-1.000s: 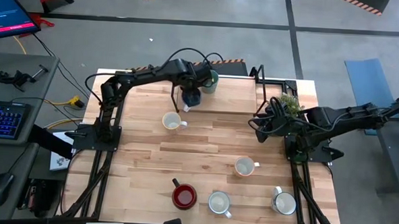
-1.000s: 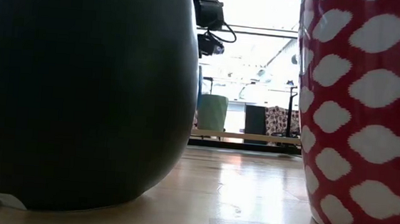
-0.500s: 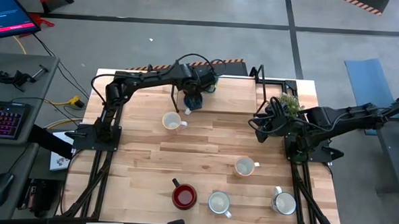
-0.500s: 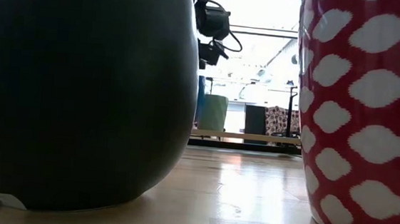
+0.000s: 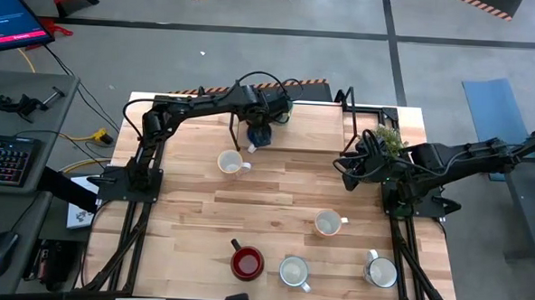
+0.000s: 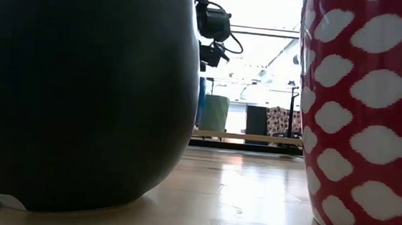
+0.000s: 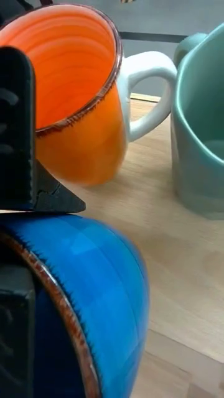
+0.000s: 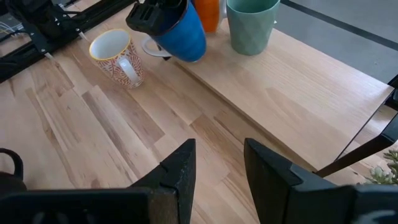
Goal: Place coffee mugs
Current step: Put the blue mug on the shelf, then put the yellow patterned mug on the shelf
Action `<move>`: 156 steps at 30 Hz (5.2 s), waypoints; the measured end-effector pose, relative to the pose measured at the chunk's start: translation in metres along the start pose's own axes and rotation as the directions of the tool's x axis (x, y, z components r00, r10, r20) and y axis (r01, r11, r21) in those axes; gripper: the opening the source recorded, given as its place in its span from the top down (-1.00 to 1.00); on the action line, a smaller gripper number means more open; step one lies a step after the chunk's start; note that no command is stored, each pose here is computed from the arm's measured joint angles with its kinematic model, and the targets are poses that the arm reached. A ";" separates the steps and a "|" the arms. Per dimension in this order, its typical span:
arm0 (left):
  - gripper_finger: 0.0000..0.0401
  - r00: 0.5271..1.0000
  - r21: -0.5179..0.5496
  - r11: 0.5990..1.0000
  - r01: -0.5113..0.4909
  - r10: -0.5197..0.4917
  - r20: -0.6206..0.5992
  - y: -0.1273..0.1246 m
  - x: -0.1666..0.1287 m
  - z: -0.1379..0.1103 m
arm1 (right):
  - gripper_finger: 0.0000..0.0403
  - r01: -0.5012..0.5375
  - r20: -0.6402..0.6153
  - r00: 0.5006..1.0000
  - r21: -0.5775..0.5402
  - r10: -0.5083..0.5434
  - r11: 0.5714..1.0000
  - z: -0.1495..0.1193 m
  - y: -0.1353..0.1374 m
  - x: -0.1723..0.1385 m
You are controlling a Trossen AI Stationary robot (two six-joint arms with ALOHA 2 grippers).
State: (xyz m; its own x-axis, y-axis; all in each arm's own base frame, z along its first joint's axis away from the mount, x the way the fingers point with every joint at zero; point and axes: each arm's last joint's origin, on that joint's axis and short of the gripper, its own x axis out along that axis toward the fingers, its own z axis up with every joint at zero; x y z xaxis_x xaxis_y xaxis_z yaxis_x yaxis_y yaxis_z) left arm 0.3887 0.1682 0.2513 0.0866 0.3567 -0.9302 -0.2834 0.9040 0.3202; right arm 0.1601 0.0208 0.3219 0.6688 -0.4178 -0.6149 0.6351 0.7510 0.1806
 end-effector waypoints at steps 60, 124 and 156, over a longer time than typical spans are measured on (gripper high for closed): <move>0.44 0.995 -0.083 0.997 -0.012 0.020 0.101 0.005 0.000 0.010 | 0.43 -0.063 -0.064 0.996 0.001 0.063 0.998 -0.002 0.002 0.000; 0.41 0.945 0.051 0.964 0.259 -0.242 -0.220 -0.101 -0.120 -0.160 | 0.43 -0.090 -0.126 0.989 -0.087 0.079 0.992 -0.005 0.008 0.007; 0.41 0.945 -0.049 0.945 0.324 -0.321 0.061 -0.126 -0.057 -0.251 | 0.43 -0.265 -0.707 0.703 -0.160 0.076 0.951 -0.058 0.060 0.090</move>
State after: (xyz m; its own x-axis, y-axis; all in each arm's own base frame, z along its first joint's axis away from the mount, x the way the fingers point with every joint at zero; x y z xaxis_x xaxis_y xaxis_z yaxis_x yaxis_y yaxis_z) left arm 0.1797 -0.0248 0.2188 0.2306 0.0615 -0.9711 -0.2868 0.9580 -0.0075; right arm 0.2362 0.0575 0.2327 0.2451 0.1256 -0.9613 0.3650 0.9066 0.2115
